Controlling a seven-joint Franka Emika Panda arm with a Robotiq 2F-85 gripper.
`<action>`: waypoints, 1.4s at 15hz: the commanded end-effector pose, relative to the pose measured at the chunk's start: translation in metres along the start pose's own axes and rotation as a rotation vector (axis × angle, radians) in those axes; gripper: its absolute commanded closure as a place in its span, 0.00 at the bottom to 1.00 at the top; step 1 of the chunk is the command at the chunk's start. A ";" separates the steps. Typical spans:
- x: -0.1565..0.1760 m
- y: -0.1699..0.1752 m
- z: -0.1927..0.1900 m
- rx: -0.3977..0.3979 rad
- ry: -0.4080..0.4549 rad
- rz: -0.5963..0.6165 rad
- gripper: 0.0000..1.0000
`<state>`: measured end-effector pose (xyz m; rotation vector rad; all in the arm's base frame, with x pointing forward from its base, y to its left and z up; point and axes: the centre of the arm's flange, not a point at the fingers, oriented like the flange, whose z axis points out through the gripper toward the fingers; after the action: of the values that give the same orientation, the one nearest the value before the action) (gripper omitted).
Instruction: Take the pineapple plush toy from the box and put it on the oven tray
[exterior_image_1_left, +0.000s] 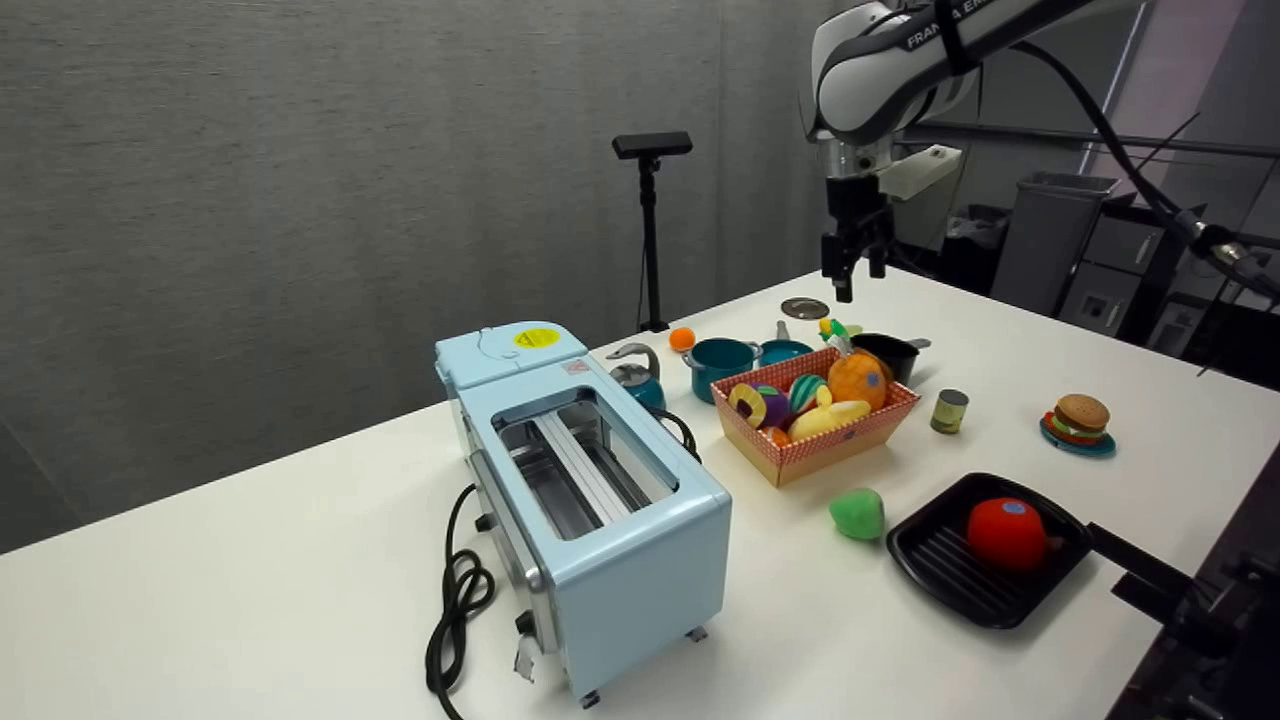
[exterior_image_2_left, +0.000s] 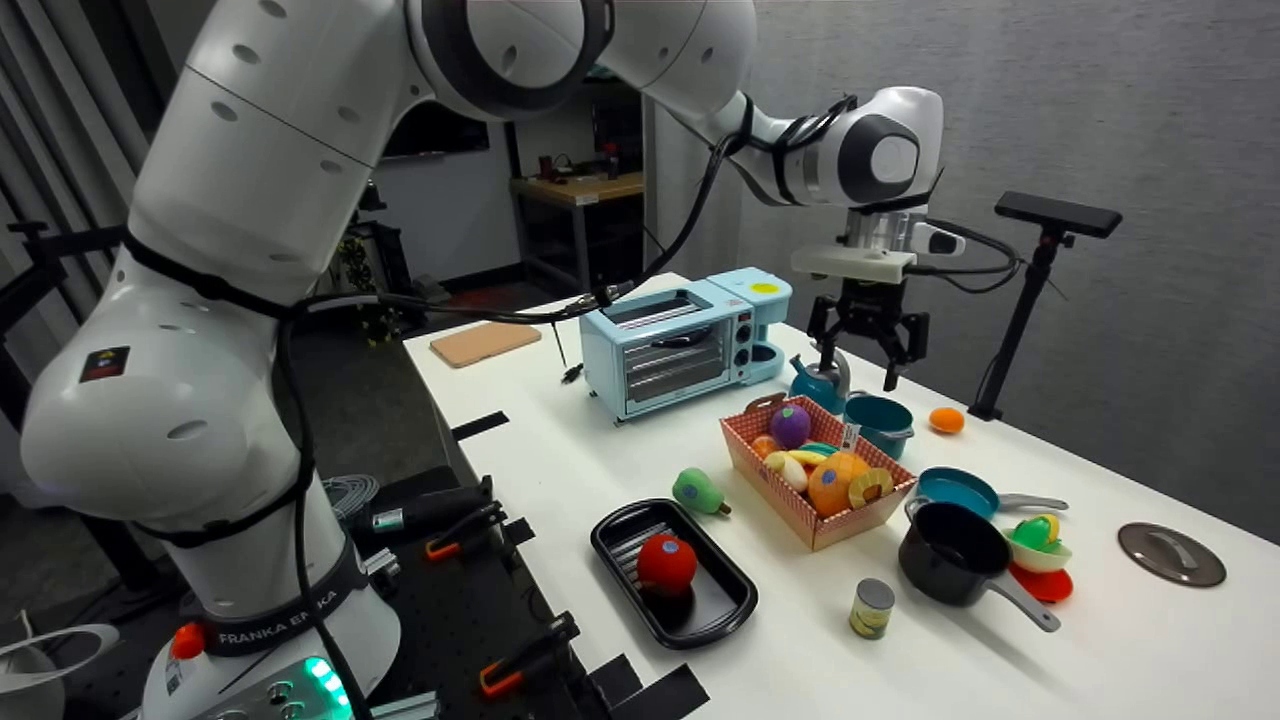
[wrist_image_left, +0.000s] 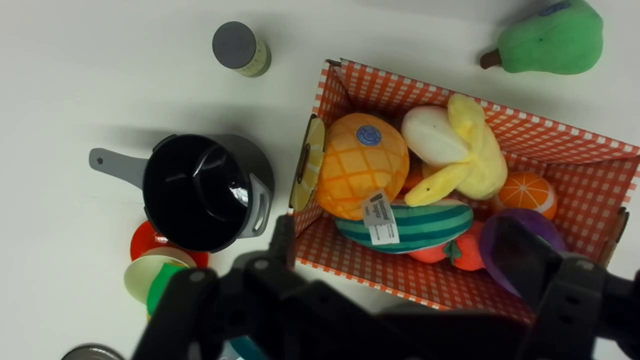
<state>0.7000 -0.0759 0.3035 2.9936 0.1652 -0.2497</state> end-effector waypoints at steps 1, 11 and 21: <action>0.005 0.002 0.002 -0.031 -0.016 -0.013 0.00; 0.033 -0.051 0.026 -0.154 -0.135 -0.186 0.00; 0.052 -0.085 0.027 -0.273 -0.142 -0.499 0.00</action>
<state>0.7192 0.0055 0.2520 2.6921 0.7143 -0.4400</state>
